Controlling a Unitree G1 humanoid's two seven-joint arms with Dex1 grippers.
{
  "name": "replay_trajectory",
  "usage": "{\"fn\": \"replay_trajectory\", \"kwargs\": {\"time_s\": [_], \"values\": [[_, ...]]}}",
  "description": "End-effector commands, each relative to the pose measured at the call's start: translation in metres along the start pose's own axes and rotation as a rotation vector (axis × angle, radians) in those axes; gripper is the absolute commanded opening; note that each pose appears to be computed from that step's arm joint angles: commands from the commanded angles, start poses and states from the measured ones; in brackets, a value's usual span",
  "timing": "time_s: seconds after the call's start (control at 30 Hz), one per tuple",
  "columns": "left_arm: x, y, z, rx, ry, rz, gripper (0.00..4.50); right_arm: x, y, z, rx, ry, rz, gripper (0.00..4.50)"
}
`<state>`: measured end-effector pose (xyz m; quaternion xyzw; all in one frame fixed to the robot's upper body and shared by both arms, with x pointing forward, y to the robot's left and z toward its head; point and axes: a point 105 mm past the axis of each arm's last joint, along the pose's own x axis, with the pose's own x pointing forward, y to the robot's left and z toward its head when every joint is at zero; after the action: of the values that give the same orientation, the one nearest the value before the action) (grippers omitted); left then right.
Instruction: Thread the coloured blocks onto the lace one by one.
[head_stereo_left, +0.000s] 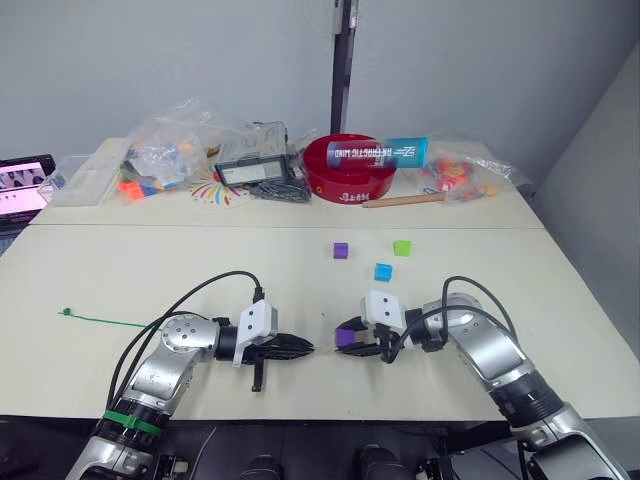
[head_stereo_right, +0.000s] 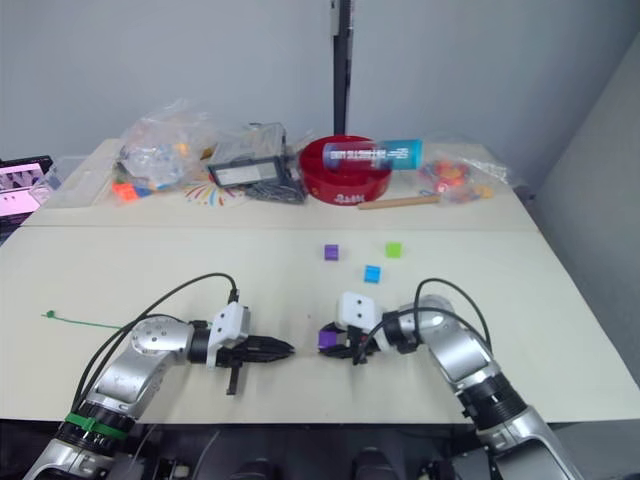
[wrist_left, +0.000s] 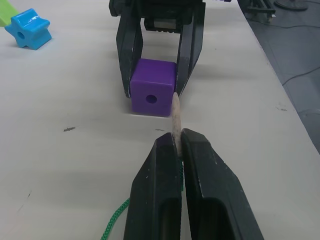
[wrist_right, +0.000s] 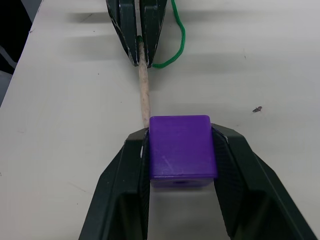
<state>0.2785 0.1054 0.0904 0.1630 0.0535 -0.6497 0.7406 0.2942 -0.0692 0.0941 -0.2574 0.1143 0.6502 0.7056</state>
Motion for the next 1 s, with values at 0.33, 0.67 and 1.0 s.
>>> {"fn": "replay_trajectory", "kwargs": {"time_s": [0.33,0.67,1.0], "values": [[-0.018,0.02,0.021,0.014,0.009,0.063,0.0,0.001,0.013,-0.015,0.039,0.064,0.074,1.2],[-0.009,0.012,0.023,0.029,0.023,0.033,0.0,0.002,0.008,-0.016,0.041,0.073,0.041,1.2],[-0.014,0.011,0.003,0.011,0.078,0.035,0.0,0.002,0.005,-0.015,0.042,0.071,0.028,1.2]]}}
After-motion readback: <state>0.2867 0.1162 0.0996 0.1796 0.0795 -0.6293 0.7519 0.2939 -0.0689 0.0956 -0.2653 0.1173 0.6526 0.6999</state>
